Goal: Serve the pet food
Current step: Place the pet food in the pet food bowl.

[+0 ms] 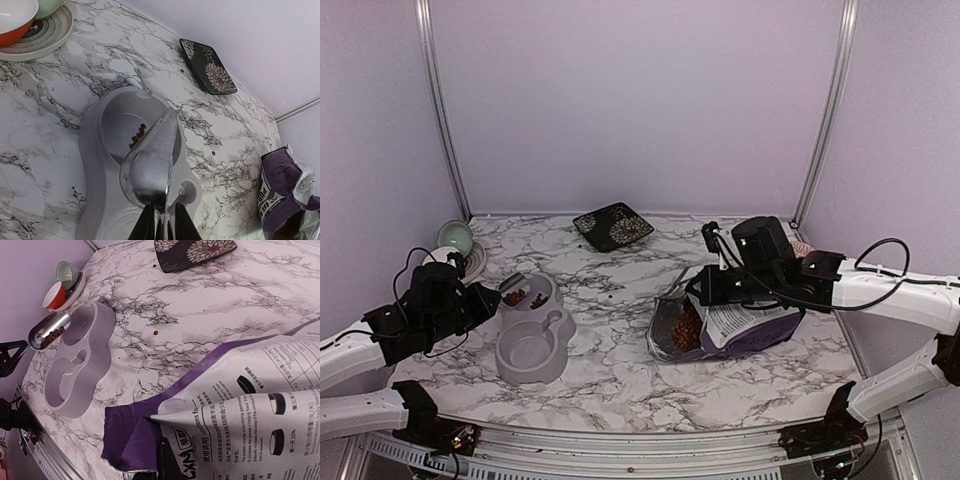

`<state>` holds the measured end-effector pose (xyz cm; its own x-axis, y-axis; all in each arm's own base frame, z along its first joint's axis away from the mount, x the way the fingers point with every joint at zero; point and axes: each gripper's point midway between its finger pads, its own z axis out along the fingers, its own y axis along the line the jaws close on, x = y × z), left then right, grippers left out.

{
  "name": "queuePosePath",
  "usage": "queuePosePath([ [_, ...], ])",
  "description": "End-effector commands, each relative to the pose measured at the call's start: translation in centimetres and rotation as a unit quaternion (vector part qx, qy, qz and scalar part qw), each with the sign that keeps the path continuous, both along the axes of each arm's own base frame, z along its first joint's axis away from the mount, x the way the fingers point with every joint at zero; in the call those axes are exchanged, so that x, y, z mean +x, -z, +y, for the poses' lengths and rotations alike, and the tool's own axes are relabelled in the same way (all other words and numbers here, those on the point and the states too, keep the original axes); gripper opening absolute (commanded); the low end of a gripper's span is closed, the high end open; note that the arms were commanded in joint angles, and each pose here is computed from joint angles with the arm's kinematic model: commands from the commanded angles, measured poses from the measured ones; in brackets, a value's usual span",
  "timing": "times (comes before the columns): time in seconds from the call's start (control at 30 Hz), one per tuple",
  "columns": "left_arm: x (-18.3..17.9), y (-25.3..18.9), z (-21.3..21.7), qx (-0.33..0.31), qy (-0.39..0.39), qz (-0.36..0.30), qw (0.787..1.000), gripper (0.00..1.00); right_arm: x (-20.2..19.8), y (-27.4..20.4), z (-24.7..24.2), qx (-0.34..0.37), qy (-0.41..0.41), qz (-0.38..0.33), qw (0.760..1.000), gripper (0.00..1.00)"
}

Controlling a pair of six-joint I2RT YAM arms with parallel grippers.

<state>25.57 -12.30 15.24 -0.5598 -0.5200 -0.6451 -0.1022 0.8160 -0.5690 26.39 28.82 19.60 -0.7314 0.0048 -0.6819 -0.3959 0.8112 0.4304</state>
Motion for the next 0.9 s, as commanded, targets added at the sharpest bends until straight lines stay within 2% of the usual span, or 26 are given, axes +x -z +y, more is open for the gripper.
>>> queuePosePath([
  [0.0,0.3,0.0,0.3,0.021,0.000,-0.002,1.000,0.00,1.0,1.3,-0.7,-0.025,0.019,0.016,0.999,0.00],
  [0.47,0.5,0.8,-0.3,0.045,0.021,0.012,0.999,0.00,-0.5,3.8,1.7,-0.081,-0.020,0.036,0.996,0.00],
  [0.87,0.9,1.2,-0.2,0.093,0.030,0.031,0.995,0.00,-0.9,4.1,2.0,-0.085,-0.022,0.039,0.995,0.00],
])
